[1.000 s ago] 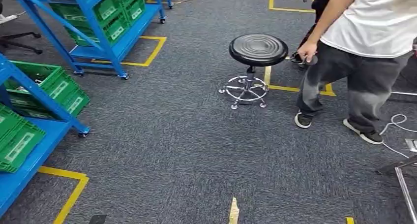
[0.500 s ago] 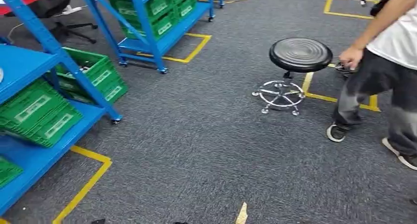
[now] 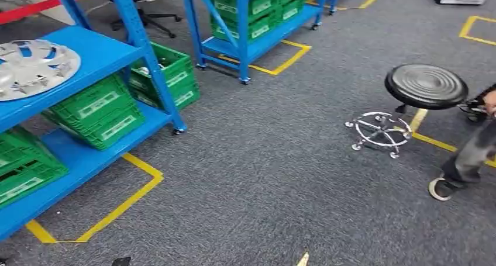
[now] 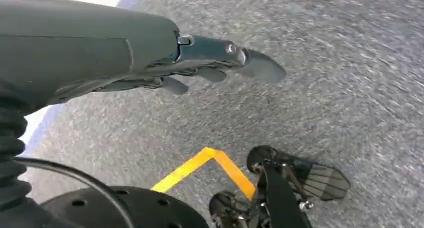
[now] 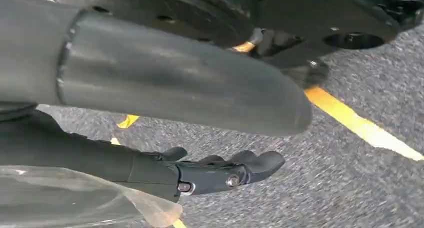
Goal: Take the parts from the cabinet and place them on the table.
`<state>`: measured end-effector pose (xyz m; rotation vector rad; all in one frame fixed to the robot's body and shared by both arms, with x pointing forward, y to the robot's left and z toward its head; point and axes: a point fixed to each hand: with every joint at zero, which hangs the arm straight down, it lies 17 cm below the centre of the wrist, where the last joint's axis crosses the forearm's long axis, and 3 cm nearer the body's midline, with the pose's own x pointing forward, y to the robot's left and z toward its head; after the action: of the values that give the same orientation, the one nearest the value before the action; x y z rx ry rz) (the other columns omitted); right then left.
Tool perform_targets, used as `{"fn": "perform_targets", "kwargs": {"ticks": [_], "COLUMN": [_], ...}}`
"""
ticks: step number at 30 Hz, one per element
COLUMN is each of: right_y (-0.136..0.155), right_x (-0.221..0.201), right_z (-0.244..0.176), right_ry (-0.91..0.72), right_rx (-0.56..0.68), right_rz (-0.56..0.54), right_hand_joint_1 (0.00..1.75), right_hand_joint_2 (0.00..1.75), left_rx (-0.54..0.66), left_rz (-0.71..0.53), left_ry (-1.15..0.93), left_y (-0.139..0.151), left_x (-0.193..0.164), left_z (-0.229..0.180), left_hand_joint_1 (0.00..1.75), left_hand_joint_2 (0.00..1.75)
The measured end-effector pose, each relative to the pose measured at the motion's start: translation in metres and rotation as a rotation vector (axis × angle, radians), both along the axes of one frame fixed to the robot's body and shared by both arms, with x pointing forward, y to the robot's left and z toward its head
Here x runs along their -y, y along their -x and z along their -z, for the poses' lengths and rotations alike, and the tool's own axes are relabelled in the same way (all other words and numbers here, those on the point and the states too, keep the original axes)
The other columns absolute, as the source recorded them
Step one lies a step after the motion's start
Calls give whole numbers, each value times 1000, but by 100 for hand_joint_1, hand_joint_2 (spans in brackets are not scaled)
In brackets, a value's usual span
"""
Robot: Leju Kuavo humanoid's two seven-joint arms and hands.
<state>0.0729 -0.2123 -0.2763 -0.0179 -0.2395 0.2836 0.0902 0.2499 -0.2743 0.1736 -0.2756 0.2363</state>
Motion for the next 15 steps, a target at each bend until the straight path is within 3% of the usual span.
{"fn": "perform_targets", "kwargs": {"ticks": [7,15], "right_y": [-3,-5], "right_x": [-9,-13], "right_z": [-2,-3], "right_ry": [-24,-40], "right_rx": [14,30], "right_rz": [2,12], "right_hand_joint_1": [0,0], "right_hand_joint_2": [0,0], "left_rx": [132,163], "left_rz": [18,21], "left_ry": [46,37], "left_y": [-18,-23], "left_x": [3,-1], "left_z": [-7,-9], "left_hand_joint_1": [0,0], "left_hand_joint_2": [0,0]}}
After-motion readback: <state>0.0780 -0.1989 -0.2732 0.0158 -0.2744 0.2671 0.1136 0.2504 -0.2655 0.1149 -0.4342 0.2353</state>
